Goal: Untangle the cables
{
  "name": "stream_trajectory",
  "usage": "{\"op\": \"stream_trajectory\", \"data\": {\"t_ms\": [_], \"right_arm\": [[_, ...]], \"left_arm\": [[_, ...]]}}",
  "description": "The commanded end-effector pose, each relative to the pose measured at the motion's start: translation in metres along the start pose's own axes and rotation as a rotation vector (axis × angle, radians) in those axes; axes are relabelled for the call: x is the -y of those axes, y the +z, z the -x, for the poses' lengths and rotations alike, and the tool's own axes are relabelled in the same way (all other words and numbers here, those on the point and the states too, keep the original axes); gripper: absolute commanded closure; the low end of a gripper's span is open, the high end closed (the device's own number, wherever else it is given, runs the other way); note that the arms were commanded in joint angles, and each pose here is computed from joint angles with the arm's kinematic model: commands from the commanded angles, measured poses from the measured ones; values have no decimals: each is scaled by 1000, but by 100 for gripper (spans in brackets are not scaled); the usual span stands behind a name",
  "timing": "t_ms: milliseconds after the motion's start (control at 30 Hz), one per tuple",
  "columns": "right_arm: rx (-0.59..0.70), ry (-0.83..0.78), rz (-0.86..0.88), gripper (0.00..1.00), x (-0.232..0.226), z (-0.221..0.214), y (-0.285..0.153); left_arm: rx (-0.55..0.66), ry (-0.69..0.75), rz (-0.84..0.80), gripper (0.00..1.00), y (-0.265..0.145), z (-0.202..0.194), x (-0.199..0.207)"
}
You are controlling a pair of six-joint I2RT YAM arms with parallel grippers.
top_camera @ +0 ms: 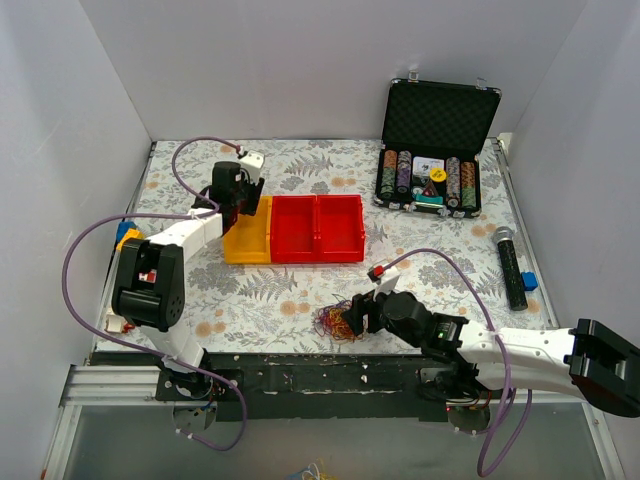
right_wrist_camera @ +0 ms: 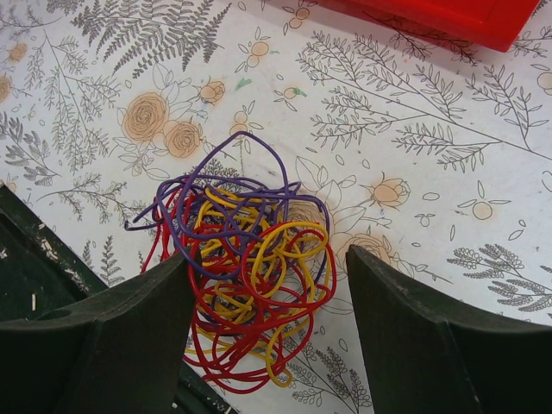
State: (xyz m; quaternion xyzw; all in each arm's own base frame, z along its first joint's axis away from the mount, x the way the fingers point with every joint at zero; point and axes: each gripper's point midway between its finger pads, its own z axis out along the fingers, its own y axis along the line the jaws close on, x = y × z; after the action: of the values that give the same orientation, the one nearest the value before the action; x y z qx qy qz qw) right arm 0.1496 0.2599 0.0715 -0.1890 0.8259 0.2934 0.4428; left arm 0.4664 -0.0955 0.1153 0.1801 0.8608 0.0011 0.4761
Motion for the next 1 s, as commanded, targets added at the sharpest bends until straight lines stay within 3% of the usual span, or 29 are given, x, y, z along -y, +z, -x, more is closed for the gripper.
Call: {"op": "stream_trajectory", "data": {"t_ms": [0,100,300,533,767,967], "right_arm": [[51,28,13,23,-10,18,2],[49,29,13,23,-10,18,3],[52,32,11,24,-9,18,1],[55,37,9,25,-8,18,0],[46,38,19,25,-10,14,2],[37,40,22,25,-9,10,3]], "left_arm": [[37,35,27,62,4,4,-6],[43,45,57,64,7,3,-11],[50,49,87,76,10,2,-17],[84,30,76,99,-2,16,-16],[152,-17,32,100,-37,49,-12],[129,-79,-57,100,-65,60,3]]}}
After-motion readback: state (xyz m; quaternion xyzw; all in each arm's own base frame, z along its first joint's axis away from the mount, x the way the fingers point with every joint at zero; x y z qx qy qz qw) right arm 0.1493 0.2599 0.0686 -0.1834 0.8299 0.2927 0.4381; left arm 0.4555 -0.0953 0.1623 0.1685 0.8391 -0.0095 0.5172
